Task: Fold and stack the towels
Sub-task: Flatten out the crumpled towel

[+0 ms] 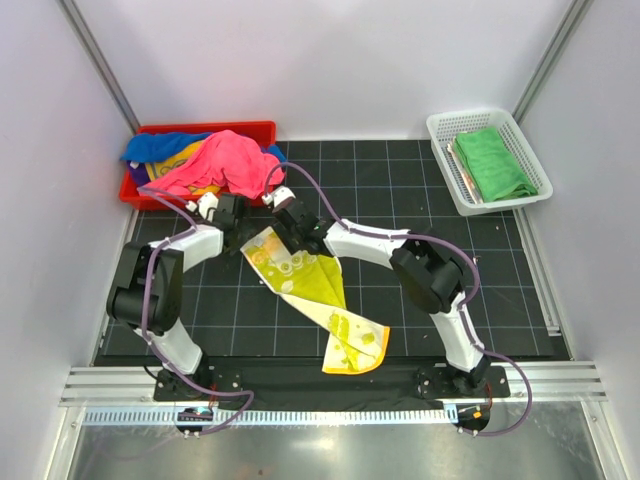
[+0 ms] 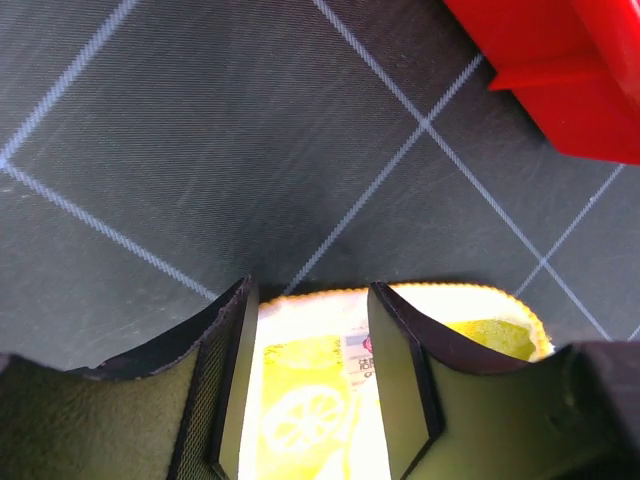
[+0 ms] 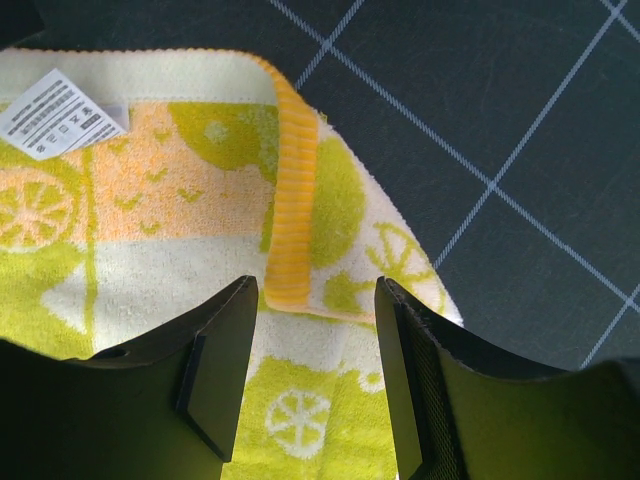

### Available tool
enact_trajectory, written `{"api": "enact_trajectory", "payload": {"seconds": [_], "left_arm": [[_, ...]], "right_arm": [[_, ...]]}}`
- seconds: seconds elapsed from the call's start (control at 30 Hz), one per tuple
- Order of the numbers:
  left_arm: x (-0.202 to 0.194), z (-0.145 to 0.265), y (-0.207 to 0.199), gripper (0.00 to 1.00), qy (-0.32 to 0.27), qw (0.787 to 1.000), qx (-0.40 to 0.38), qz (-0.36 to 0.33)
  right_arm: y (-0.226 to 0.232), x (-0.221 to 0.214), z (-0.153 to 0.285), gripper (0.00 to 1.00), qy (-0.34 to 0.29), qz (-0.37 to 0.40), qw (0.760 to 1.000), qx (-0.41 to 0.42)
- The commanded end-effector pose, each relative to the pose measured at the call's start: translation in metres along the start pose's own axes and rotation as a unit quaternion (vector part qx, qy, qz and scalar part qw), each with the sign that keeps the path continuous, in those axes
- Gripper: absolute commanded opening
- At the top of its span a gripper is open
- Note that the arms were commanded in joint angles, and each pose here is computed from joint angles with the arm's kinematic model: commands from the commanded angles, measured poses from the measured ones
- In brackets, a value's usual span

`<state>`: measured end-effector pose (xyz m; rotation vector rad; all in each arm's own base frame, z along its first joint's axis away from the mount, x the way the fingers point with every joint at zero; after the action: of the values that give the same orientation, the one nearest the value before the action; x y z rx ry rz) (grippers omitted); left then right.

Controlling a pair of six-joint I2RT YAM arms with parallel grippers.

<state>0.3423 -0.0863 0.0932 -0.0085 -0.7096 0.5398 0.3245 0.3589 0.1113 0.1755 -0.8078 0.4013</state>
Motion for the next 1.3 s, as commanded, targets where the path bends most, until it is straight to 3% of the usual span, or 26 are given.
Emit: {"api": "enact_trajectory", "payload": {"seconds": [0.0,0.43,0.57,0.87,1.0,1.27], "left_arm": [[0.011,0.000,-0.009,0.50,-0.013,1.000,-0.023,0.000],[0.006,-0.002,-0.007,0.19,-0.002,1.000,-0.021,-0.016],[0.013,0.005,-0.005,0.24,-0.016,0.999,-0.016,-0.024],[0.039,0.028,-0.015,0.38,-0.044,0.997,-0.037,-0.042],[0.046,0.038,-0.021,0.43,-0.046,0.996,-0.059,-0.050],[0.040,0.048,-0.041,0.53,-0.040,0.991,-0.094,-0.087]], "right_arm": [[0.001,0.016,0.004,0.58,-0.023,0.003,1.000,-0.013],[0.010,0.002,-0.004,0.56,0.004,0.010,1.000,-0.010],[0.010,-0.002,-0.007,0.54,0.007,0.011,1.000,-0.014],[-0.002,0.010,0.000,0.22,-0.020,0.005,0.998,-0.067],[-0.013,0.018,0.002,0.16,-0.026,-0.013,0.996,-0.083],[-0.089,0.039,0.007,0.06,-0.019,-0.115,0.982,-0.149]]}}
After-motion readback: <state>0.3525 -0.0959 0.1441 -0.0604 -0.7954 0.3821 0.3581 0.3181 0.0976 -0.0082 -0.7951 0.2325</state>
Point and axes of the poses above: each gripper's point midway between its finger pads, its own z axis back along the fingers, its own y axis along the line the jaws close on, x = y × z, the point moved 8 cm from there along z, back along the fingers, and after that the axes turned 15 degrees about -z, right-handed, at the moved point
